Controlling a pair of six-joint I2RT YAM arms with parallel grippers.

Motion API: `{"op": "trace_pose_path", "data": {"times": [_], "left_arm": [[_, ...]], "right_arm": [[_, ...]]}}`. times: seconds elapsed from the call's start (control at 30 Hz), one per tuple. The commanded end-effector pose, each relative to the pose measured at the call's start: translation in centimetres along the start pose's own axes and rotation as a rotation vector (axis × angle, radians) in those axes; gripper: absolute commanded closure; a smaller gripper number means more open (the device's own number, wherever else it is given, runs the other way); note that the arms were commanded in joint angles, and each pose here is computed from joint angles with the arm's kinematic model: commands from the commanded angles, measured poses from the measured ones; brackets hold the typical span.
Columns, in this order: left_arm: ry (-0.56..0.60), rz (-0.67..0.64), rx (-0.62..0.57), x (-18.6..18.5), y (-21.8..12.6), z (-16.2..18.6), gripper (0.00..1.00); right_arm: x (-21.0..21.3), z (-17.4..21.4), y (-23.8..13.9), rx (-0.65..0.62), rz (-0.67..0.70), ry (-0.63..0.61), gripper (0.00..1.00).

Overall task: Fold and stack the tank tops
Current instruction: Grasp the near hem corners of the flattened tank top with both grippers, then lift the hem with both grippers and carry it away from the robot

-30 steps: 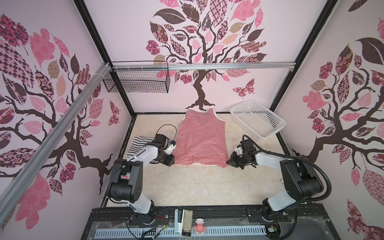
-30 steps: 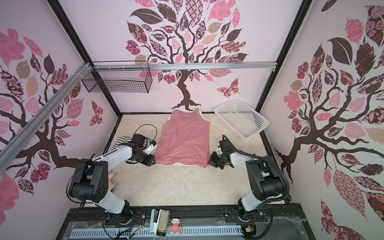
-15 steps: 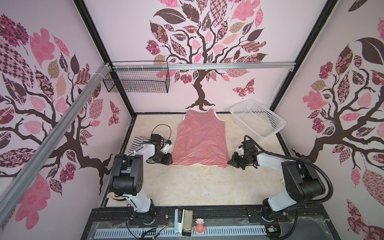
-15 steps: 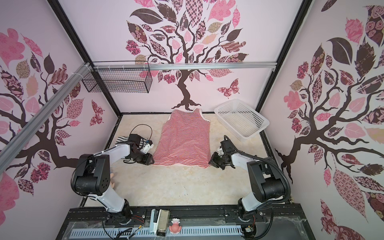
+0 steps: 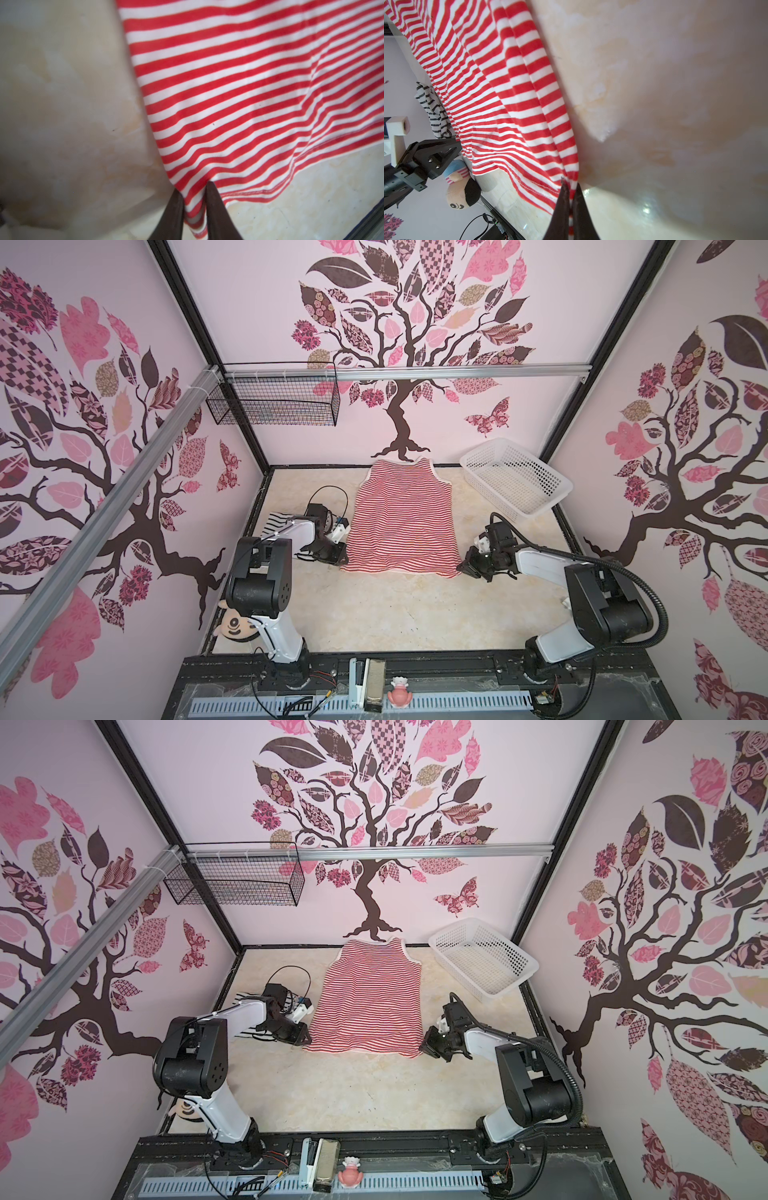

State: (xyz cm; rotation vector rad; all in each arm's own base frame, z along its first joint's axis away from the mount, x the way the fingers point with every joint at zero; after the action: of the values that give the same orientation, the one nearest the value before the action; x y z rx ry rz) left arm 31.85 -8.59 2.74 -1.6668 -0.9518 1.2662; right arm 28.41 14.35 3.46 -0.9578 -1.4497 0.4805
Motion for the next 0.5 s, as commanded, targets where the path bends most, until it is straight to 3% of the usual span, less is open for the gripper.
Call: {"op": "trace_pose_path", "data": {"times": [0.0, 0.07, 0.23, 0.47], "left_arm": [[-0.008, 0.003, 0.08, -0.1, 0.6, 1.7, 0.94], [0.005, 0.009, 0.058, -0.6, -0.4, 1.3, 0.99], [0.042, 0.039, -0.023, -2.7, -4.4, -0.1, 1.0], [0.115, 0.118, -0.139, -7.2, -12.6, -1.7, 1.0]], "right_arm": [[0.9, -0.7, -0.9, -0.014, -0.009, -0.022, 1.0], [1.3, -1.0, -1.2, -0.019, -0.018, -0.035, 1.0], [3.6, -2.3, -2.8, -0.06, -0.063, -0.094, 1.0], [10.4, -4.3, -11.7, -0.233, -0.132, -0.244, 1.0]]}}
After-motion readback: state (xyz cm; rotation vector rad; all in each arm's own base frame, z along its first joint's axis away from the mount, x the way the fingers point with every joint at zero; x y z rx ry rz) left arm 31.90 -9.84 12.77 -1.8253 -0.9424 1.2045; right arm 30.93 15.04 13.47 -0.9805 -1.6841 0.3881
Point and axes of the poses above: each gripper's point midway between its finger pads, its own y axis out along the fingers, its own x axis along the line the jaws close on, z = x × y, the point moved 1 cm from there along -y, back along the fingers, and after that the axes turned 12 degrees about -y, right-handed, at the moved point
